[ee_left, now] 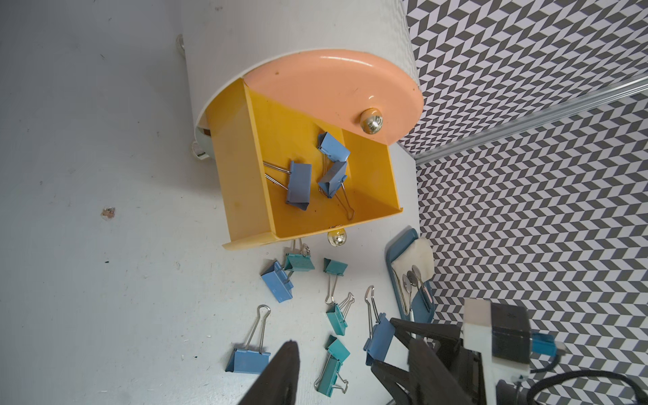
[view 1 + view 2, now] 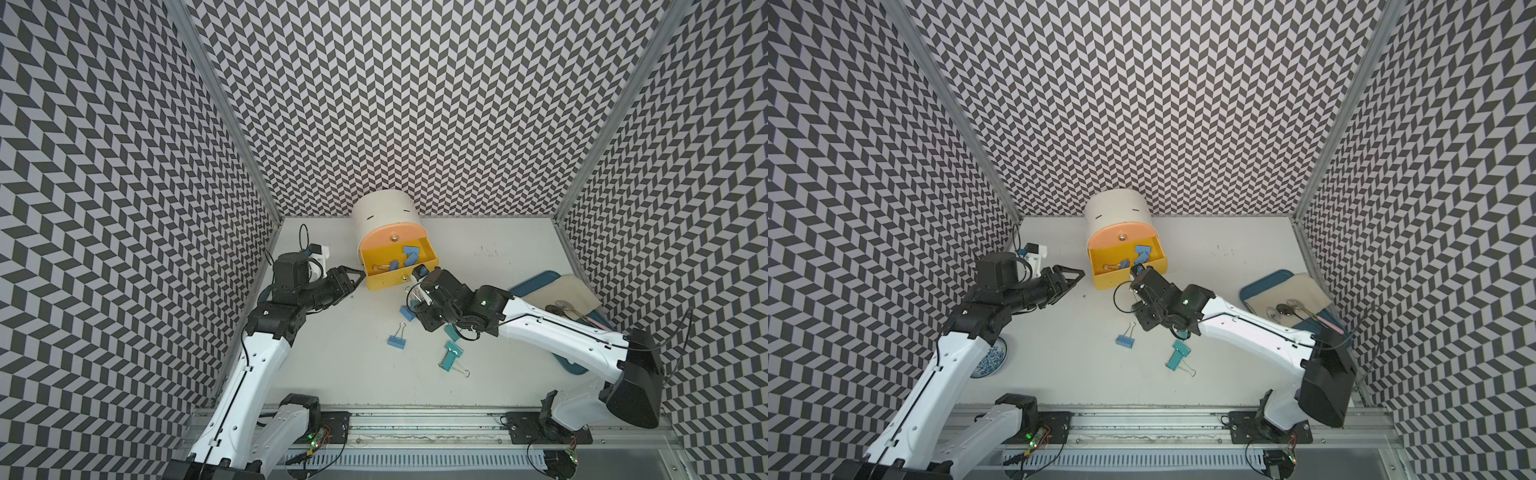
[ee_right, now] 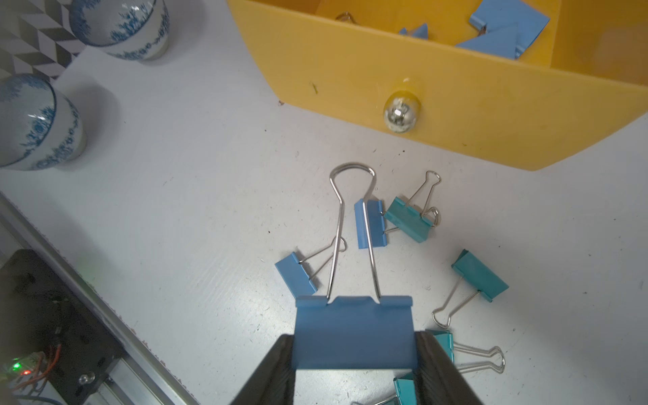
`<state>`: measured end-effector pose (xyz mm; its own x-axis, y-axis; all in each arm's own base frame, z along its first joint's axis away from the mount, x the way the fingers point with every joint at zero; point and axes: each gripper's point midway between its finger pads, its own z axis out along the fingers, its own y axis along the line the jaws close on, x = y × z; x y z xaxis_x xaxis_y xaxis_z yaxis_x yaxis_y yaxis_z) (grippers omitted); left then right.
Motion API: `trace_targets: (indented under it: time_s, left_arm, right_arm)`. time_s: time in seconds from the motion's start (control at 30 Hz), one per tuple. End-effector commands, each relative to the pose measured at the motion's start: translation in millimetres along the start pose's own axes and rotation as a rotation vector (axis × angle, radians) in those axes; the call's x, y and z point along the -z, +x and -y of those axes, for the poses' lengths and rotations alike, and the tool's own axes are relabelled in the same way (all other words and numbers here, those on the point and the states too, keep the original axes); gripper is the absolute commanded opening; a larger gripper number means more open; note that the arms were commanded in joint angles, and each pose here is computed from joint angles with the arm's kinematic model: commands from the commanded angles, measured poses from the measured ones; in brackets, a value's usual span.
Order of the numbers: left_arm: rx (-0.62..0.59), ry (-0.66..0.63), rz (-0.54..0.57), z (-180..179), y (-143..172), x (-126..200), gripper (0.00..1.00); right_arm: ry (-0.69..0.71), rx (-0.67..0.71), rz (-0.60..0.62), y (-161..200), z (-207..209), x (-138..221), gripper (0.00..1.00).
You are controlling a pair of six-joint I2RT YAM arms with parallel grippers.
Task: Put the binder clips in the drawer according to color
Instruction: Pick up the binder clip at the center of the board, then place the binder clip in the drawer.
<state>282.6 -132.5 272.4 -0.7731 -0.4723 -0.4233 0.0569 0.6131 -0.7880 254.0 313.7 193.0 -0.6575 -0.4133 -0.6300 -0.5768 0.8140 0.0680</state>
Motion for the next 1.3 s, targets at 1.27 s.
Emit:
trace_targets:
  time_s: [1.27]
  left_arm:
    - [-0.039,0.040,0.007,5.2,-17.7,1.7,0.54]
  right_arm:
    - [-0.015,0.034,0.211,-167.6,-11.8,-60.6,0.66]
